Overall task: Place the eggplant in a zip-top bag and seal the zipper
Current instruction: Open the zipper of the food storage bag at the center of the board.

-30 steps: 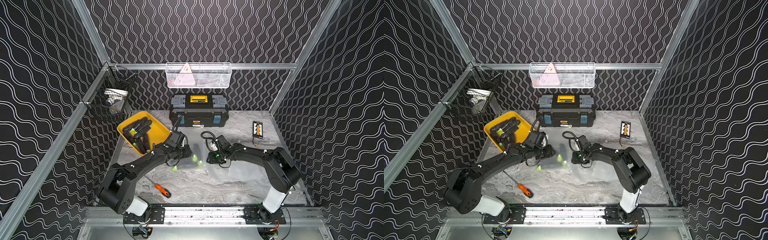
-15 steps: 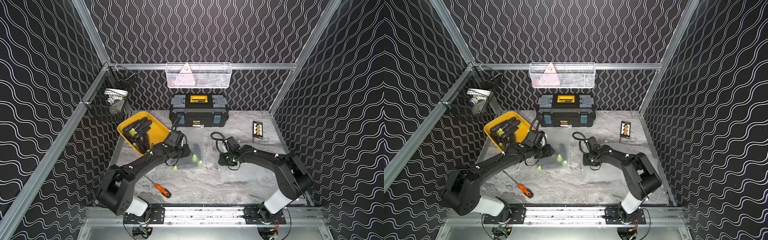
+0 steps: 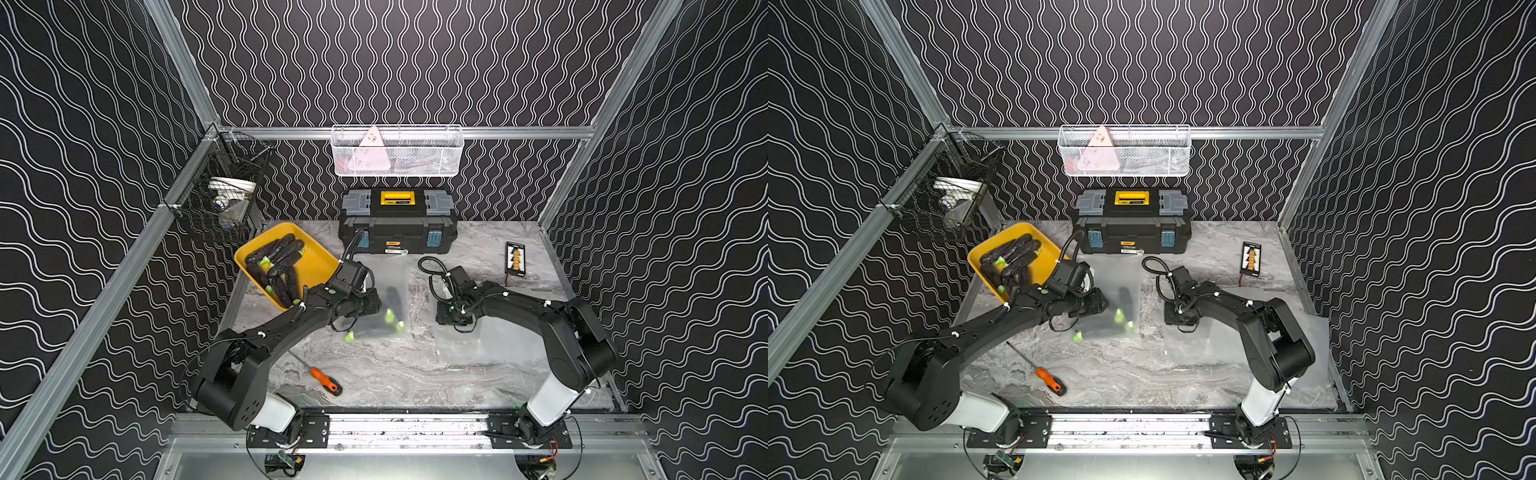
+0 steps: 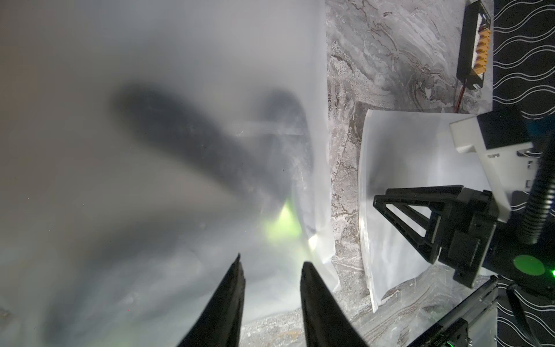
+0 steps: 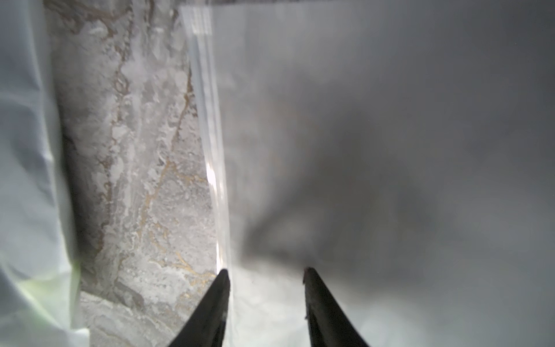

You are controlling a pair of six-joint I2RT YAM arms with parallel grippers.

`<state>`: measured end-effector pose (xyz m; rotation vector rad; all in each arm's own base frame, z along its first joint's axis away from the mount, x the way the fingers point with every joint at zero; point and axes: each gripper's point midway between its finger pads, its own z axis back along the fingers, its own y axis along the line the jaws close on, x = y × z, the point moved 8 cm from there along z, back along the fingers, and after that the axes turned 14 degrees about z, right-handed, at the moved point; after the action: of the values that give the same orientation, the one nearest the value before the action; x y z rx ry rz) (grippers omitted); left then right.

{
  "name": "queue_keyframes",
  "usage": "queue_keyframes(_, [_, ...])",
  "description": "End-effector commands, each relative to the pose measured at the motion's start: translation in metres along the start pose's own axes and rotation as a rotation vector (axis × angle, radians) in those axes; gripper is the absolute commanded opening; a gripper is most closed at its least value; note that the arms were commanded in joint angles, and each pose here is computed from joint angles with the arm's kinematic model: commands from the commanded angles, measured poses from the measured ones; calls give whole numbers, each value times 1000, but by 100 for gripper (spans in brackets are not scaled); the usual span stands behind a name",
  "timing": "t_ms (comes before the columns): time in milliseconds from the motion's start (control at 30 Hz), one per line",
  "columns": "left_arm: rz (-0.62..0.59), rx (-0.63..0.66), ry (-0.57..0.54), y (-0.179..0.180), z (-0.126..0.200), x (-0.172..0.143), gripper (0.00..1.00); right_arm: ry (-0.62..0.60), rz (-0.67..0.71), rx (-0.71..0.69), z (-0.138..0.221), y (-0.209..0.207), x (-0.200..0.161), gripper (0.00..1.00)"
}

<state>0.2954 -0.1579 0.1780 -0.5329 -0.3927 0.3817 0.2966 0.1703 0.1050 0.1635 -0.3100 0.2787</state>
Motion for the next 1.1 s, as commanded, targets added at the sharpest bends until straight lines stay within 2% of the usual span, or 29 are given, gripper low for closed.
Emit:
queue_keyframes(0, [-17, -7, -14, -4, 2, 3, 37, -10, 10, -52, 1, -3, 7, 46])
queue_keyframes(167, [-20, -4, -12, -4, 0, 4, 37, 21, 41, -62, -11, -2, 8, 47])
queue_keyframes(233, [-22, 1, -14, -4, 0, 4, 37, 35, 47, -59, -17, -2, 5, 44])
queue_keyframes(367, [-23, 2, -11, -4, -2, 5, 37, 56, 54, -61, -24, -1, -3, 33])
queue_keyframes(567, [-23, 7, -8, -3, -5, 4, 37, 70, 60, -58, -28, -2, -11, 10])
queue_keyframes(667, [-37, 21, -11, -4, -5, 2, 37, 60, 64, -37, -26, 0, -10, 4])
queue_keyframes(767, [-58, 31, -11, -8, -7, -1, 37, 16, 68, 21, -17, 6, -4, 1])
queue_keyframes(867, [-86, 5, 19, -19, -13, -10, 37, -58, 77, 145, 0, 19, 4, 0])
queue_keyframes(1067, [-74, -177, 163, -47, -30, -31, 35, -211, 98, 358, 44, 34, 15, 0])
